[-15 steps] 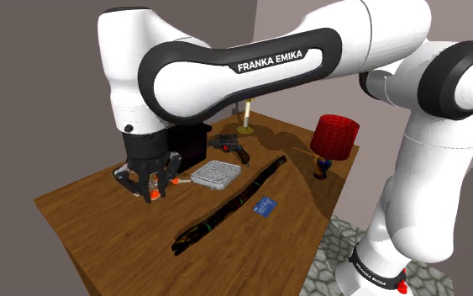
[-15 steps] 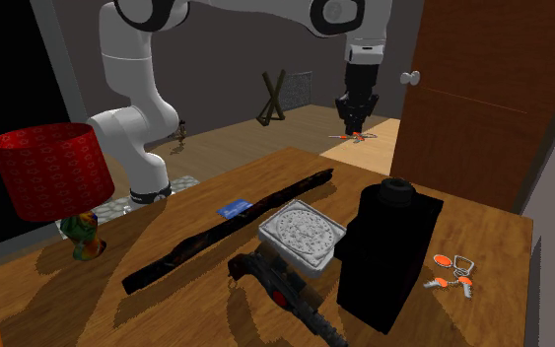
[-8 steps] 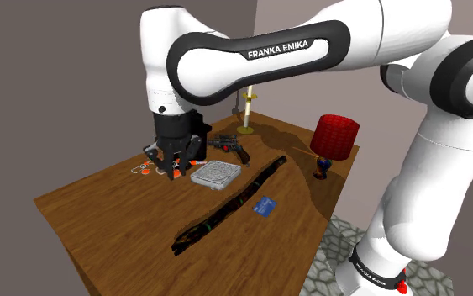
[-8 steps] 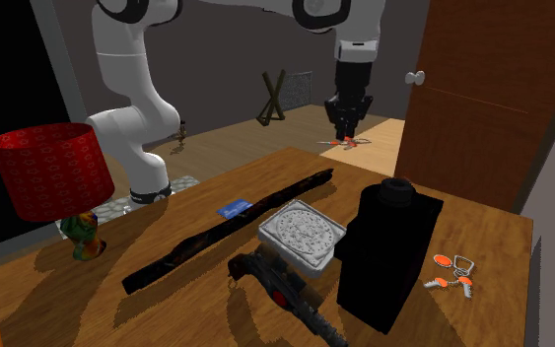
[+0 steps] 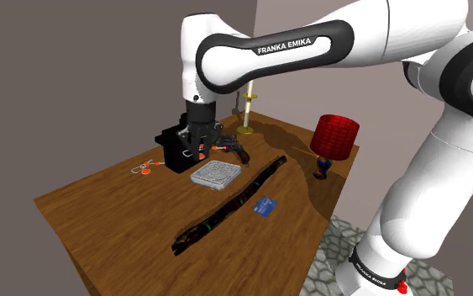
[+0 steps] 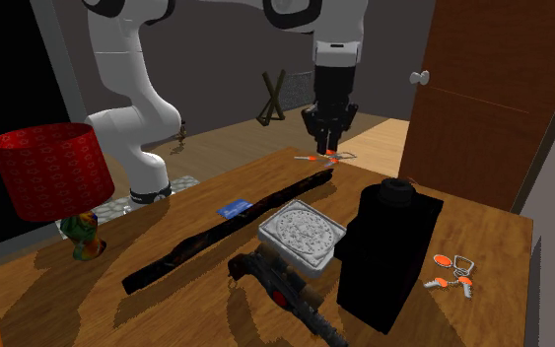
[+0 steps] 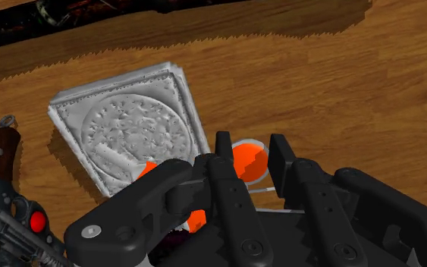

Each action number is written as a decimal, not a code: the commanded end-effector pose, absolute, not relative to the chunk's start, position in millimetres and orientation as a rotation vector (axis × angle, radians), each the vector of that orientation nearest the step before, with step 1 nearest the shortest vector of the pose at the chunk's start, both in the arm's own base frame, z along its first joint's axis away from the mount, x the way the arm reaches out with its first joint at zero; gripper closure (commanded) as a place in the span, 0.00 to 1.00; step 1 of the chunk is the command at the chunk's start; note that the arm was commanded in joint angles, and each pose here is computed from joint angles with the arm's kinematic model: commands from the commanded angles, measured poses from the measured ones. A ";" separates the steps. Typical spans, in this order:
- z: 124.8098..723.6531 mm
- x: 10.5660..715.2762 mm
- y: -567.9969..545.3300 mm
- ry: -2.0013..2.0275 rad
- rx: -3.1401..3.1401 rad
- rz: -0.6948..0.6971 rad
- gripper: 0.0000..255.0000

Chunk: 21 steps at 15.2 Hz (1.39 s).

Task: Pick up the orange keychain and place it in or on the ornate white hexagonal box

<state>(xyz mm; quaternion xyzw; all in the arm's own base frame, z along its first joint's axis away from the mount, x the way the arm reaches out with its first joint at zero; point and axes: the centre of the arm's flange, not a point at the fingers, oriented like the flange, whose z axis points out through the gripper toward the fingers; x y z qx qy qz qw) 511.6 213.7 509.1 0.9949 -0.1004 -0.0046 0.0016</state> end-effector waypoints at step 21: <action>436.4 535.2 130.9 -0.312 3.123 -0.014 1.00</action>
